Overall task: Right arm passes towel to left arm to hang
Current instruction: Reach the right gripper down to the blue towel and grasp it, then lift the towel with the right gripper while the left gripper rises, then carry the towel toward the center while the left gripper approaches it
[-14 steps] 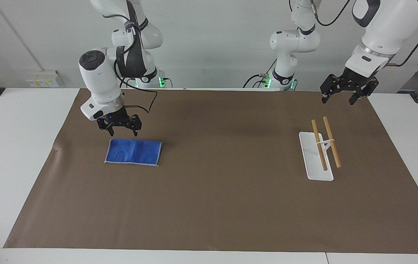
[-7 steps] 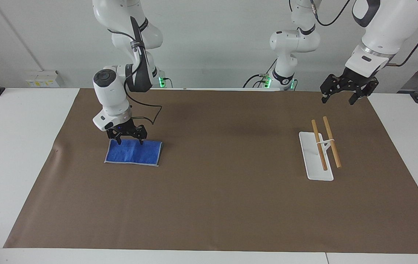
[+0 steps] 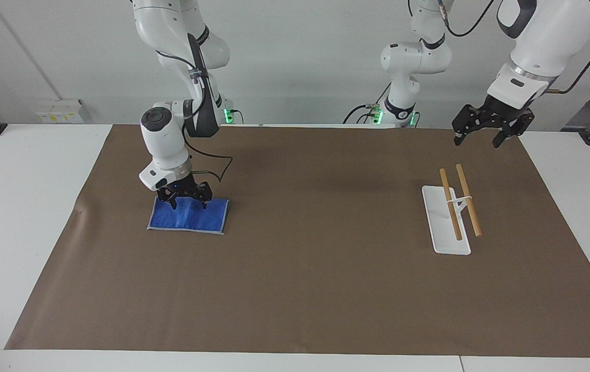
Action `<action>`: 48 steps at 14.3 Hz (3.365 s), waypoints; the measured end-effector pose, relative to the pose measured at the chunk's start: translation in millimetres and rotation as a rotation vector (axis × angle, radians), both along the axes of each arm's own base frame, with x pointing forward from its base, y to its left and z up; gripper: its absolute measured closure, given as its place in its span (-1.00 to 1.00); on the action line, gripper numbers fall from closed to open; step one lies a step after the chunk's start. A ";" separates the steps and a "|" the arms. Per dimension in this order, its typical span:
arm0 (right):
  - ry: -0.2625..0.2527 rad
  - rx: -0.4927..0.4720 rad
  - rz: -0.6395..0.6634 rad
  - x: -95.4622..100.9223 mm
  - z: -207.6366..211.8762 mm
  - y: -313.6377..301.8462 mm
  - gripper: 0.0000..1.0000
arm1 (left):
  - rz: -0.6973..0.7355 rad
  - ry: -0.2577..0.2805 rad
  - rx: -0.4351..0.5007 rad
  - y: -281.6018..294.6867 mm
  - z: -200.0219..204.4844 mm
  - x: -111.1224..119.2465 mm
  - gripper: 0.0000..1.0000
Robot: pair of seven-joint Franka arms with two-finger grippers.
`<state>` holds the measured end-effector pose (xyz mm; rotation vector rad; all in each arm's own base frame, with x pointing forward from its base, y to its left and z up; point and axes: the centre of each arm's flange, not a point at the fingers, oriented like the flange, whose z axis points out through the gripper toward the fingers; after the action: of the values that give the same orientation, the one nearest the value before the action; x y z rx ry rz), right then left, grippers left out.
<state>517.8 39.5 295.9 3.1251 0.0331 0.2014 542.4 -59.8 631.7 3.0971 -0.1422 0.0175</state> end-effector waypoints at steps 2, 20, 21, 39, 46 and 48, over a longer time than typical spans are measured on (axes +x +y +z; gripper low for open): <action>-0.005 0.001 0.000 -4.8 -10.3 -0.4 -1.00 | 0.000 0.000 0.000 0.0 0.0 0.0 -1.00; 0.006 0.015 -0.094 -0.3 -3.5 -1.1 0.92 | 0.000 0.000 0.000 0.0 0.0 0.0 -1.00; 0.035 0.012 -0.099 4.6 5.7 3.0 0.92 | 0.000 0.000 0.000 0.0 0.0 0.0 -1.00; 0.002 0.429 0.029 -14.9 257.1 158.3 0.92 | 0.025 0.001 -0.002 -6.0 0.1 -0.6 -1.00; 0.112 0.783 -0.037 -33.2 268.5 208.7 0.92 | 0.350 0.008 -0.185 -58.9 -6.9 0.2 -1.00; 0.113 0.867 -0.080 -34.4 267.5 213.6 0.92 | 0.469 0.044 -0.238 -84.8 -15.7 -7.2 -1.00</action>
<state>483.3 253.1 563.4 3.9840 -0.2452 0.0340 535.2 -144.6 616.0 2.8140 0.5453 -0.0178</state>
